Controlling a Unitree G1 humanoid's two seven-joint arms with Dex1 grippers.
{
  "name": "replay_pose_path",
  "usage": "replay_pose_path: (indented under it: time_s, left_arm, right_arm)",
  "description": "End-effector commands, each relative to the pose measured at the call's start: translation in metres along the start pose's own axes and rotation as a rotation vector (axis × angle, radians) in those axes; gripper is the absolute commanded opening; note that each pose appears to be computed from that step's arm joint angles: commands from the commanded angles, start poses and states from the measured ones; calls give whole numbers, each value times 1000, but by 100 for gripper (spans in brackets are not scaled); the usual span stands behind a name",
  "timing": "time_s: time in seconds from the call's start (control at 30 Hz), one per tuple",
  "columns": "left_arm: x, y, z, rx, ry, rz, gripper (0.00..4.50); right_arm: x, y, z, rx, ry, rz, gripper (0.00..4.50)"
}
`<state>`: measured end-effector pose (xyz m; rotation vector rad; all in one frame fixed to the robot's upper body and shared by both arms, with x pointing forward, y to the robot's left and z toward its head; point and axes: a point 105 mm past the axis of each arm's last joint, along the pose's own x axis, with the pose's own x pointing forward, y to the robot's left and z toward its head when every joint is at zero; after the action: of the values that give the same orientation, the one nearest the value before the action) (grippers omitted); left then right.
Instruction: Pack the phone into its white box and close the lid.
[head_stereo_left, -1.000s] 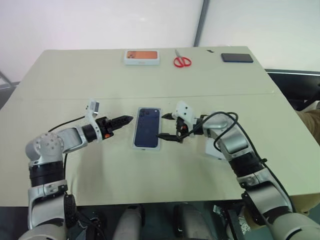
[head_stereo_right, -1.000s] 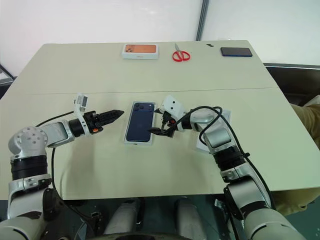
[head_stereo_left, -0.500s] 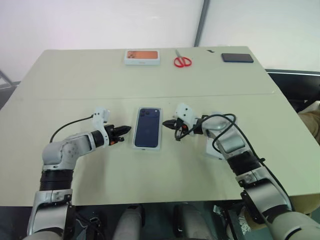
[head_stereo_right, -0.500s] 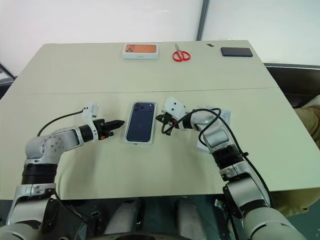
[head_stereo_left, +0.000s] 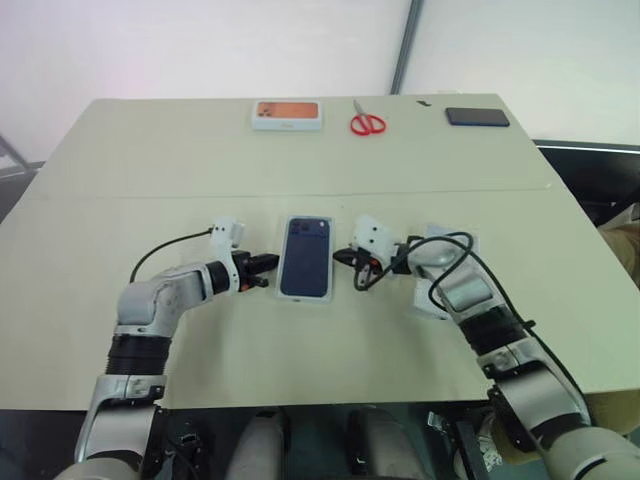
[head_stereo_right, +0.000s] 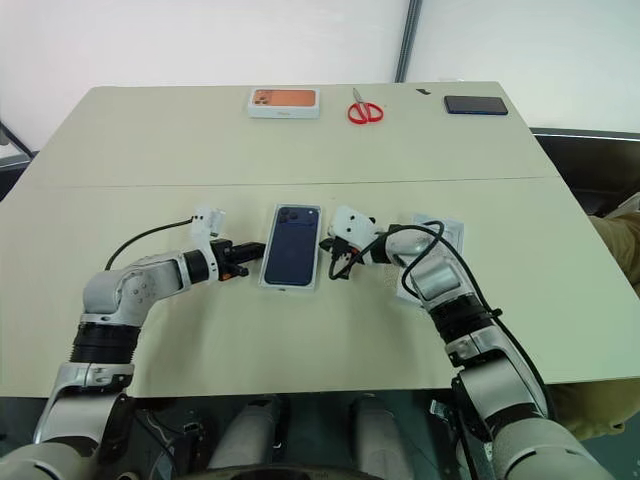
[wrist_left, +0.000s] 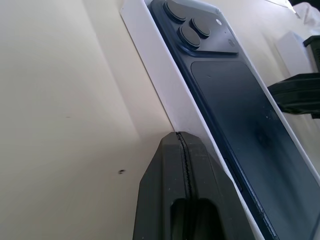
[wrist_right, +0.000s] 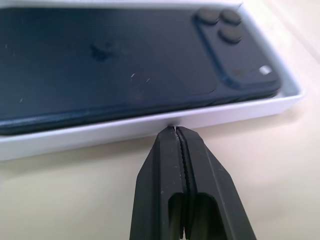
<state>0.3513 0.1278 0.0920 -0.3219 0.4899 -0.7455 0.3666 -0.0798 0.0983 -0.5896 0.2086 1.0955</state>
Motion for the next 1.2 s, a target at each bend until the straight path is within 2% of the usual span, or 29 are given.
replay_pose_path:
  time_s: [0.03, 0.5, 0.8, 1.2]
  left_arm:
    - [15, -28, 1, 27, 14, -112, 0]
    - [62, -82, -9, 51, 70, -315, 0]
    - [66, -83, -11, 62, 78, -320, 0]
    - [65, -78, -5, 63, 63, -304, 0]
  right_arm:
    - [-14, -1, 9, -30, -20, 6, 4]
    - [-75, -6, -25, 20, 105, -43, 4]
    - [-86, -9, -35, 37, 133, -76, 4]
    - [-81, -16, -31, 21, 120, -73, 4]
